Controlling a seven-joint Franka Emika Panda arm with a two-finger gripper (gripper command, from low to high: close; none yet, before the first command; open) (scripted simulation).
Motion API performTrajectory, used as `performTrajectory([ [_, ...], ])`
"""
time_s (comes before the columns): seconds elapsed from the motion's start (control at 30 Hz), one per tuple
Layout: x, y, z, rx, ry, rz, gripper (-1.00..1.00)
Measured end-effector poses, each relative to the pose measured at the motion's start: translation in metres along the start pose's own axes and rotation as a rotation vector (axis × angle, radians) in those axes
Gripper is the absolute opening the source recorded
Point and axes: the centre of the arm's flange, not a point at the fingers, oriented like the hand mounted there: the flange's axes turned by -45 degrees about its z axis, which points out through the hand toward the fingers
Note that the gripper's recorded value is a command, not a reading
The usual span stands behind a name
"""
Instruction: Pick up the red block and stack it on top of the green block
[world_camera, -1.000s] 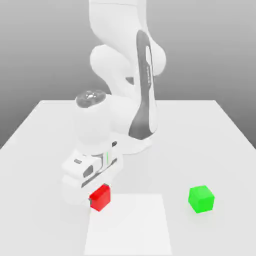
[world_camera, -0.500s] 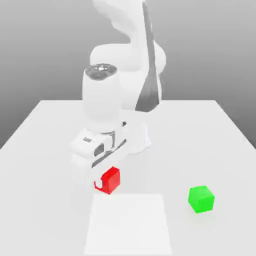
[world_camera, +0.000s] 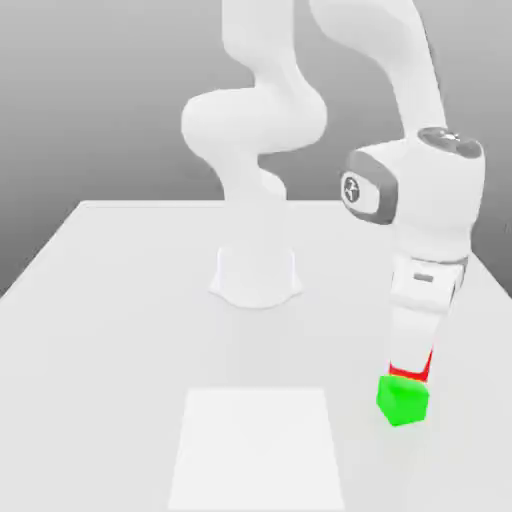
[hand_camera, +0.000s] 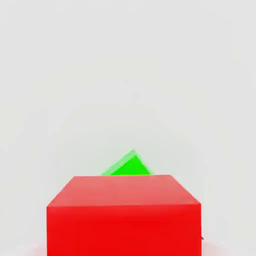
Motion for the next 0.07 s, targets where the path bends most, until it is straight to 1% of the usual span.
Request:
performTrajectory([
  [0.07, 0.0000, 0.0000, 0.0000, 0.000, 0.000, 0.000, 1.00],
])
